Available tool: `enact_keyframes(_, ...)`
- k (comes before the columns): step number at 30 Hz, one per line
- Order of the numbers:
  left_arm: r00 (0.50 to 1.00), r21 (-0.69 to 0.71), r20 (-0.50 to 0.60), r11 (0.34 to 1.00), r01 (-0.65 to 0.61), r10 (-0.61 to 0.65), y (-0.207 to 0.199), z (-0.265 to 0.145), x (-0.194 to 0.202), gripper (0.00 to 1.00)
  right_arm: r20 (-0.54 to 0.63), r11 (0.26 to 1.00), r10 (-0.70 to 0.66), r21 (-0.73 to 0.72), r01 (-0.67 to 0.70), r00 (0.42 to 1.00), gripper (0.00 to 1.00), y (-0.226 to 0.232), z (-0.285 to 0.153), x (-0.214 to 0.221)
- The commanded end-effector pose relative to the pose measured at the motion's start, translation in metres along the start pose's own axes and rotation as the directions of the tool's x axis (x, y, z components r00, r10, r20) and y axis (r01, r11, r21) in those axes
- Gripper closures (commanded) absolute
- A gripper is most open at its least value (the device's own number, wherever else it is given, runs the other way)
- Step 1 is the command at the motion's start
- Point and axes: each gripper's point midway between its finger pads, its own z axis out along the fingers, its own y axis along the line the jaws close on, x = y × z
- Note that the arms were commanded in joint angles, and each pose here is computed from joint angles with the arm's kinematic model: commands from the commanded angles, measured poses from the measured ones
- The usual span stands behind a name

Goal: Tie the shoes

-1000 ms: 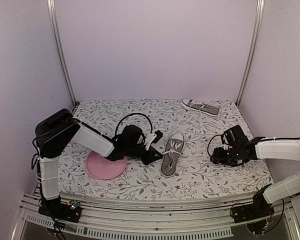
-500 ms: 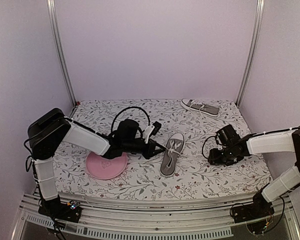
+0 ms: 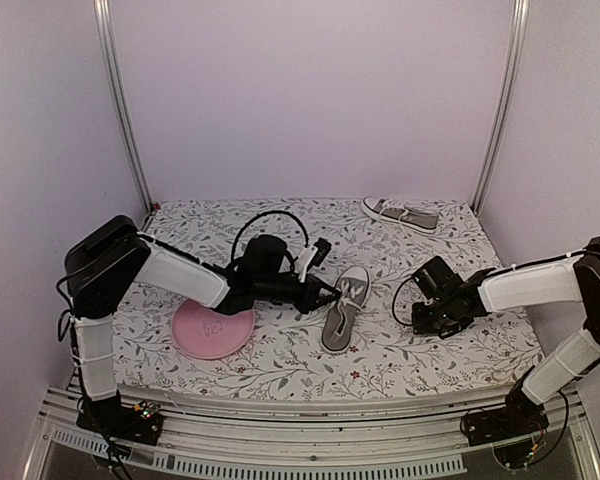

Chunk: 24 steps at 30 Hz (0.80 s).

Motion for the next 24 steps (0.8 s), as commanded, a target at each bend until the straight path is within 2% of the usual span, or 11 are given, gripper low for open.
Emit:
enact_keyframes(1, 1.000, 0.031, 0.006, 1.000, 0.002, -0.003, -0.010, 0.007, 0.001, 1.00, 0.062, 0.996, 0.060, 0.062, -0.064, 0.996, 0.98, -0.012, -0.011, -0.017)
enact_keyframes(6, 1.000, 0.013, -0.006, 1.000, 0.007, -0.007, -0.008, 0.004, 0.009, 1.00, 0.244, 0.978, 0.142, -0.182, -0.098, 0.959, 0.98, 0.019, -0.043, -0.101)
enact_keyframes(12, 1.000, -0.013, 0.006, 1.000, 0.012, -0.012, -0.003, 0.003, 0.007, 1.00, 0.413, 0.868, 0.154, -0.490, 0.077, 0.898, 0.98, 0.102, -0.110, -0.190)
enact_keyframes(15, 1.000, -0.020, 0.024, 1.000, 0.012, -0.011, -0.003, 0.001, 0.003, 1.00, 0.431, 0.825, 0.124, -0.546, 0.149, 0.894, 0.98, 0.149, -0.122, -0.205)
enact_keyframes(20, 0.999, -0.026, 0.044, 0.999, 0.022, -0.020, -0.004, -0.004, 0.001, 1.00, 0.410, 0.707, 0.115, -0.674, 0.215, 0.905, 0.98, 0.216, -0.135, -0.199)
enact_keyframes(21, 0.999, -0.026, 0.043, 0.999, 0.021, -0.020, -0.004, -0.004, 0.002, 1.00, 0.393, 0.701, 0.132, -0.686, 0.195, 0.910, 0.93, 0.218, -0.134, -0.198)
enact_keyframes(22, 0.999, -0.023, 0.043, 1.000, 0.022, -0.021, -0.005, -0.005, 0.002, 1.00, 0.387, 0.706, 0.148, -0.686, 0.177, 0.910, 0.79, 0.215, -0.132, -0.198)
enact_keyframes(23, 0.999, -0.022, 0.040, 0.999, 0.024, -0.023, -0.005, -0.005, 0.003, 1.00, 0.380, 0.722, 0.163, -0.675, 0.152, 0.910, 0.59, 0.209, -0.127, -0.195)
enact_keyframes(24, 0.999, -0.019, 0.040, 1.000, 0.024, -0.023, -0.005, -0.005, 0.002, 1.00, 0.381, 0.737, 0.171, -0.661, 0.138, 0.909, 0.46, 0.202, -0.124, -0.193)
